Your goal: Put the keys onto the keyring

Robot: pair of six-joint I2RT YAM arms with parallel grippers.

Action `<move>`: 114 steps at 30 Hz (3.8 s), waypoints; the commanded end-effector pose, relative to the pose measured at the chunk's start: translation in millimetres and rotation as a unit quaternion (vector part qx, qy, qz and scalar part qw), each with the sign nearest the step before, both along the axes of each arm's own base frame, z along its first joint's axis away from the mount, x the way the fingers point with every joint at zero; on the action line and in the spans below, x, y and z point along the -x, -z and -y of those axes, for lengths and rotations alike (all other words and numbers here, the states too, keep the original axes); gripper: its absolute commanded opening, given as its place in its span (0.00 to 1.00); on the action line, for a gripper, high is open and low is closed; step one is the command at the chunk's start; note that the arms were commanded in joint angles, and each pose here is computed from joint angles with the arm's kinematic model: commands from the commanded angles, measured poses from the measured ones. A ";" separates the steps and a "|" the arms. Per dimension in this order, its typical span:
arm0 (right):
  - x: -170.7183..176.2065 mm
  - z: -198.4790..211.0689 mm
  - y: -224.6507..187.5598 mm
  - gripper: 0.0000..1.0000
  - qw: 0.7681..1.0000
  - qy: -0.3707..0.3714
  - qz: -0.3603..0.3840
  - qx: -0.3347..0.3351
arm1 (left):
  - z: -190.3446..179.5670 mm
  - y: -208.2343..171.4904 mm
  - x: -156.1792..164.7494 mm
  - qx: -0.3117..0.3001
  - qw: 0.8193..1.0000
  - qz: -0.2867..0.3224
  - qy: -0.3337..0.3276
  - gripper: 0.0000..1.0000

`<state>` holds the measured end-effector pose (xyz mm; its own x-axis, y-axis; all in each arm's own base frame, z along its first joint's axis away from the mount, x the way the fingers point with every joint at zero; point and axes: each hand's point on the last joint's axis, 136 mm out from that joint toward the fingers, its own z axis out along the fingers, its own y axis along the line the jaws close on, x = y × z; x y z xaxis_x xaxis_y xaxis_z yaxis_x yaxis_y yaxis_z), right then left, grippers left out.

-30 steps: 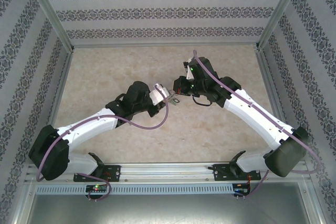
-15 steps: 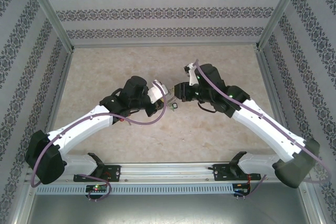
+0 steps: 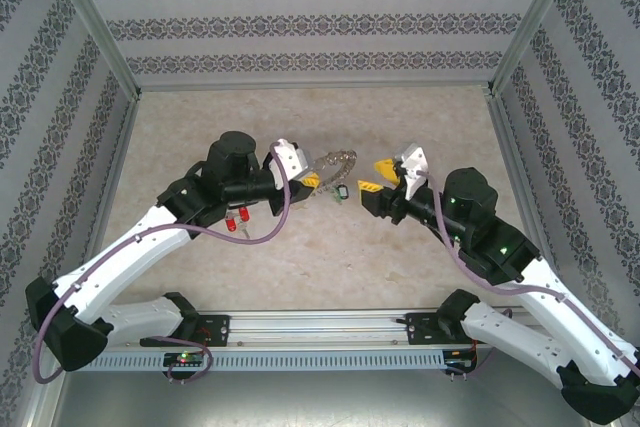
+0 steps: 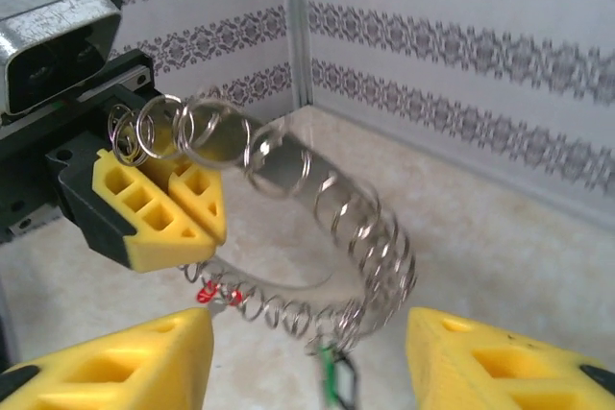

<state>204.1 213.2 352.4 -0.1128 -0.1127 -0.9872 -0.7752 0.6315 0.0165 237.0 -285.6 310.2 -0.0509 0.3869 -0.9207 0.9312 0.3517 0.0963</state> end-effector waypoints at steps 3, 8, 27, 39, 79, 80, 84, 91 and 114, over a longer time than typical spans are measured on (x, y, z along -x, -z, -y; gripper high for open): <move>17.7 -25.5 -16.0 0.69 0.970 -0.098 0.211 0.075 | 3.6 -4.1 25.7 0.010 0.997 0.010 0.077 0.00; 18.0 -27.8 -11.7 0.70 0.967 -0.109 0.210 0.097 | 5.0 2.4 40.2 0.007 0.990 0.054 0.130 0.00; 10.0 -1.3 19.9 0.65 0.978 -0.098 0.162 0.088 | 8.3 9.6 48.5 0.012 0.983 0.073 0.165 0.00; 37.3 -33.2 14.5 0.68 0.944 -0.169 0.245 0.146 | 7.9 25.2 34.2 0.000 0.990 0.058 0.131 0.00; 8.1 -45.4 7.1 0.59 0.946 -0.100 0.266 0.157 | -7.6 26.2 11.9 0.028 0.996 0.048 0.069 0.00; 3.7 -46.6 5.9 0.59 0.947 -0.093 0.264 0.157 | -7.8 26.8 11.0 0.027 0.996 0.048 0.067 0.00; -7.3 -51.9 -4.1 0.59 0.947 -0.076 0.271 0.153 | -9.7 30.3 6.5 0.016 0.997 0.046 0.055 0.00; -22.3 -54.2 -11.6 0.57 0.949 -0.044 0.277 0.146 | -8.8 35.0 3.2 0.006 0.998 0.039 0.053 0.00; -7.7 -61.3 -3.5 0.19 0.946 -0.103 0.265 0.155 | -10.9 37.4 0.5 -0.001 0.998 0.047 0.046 0.00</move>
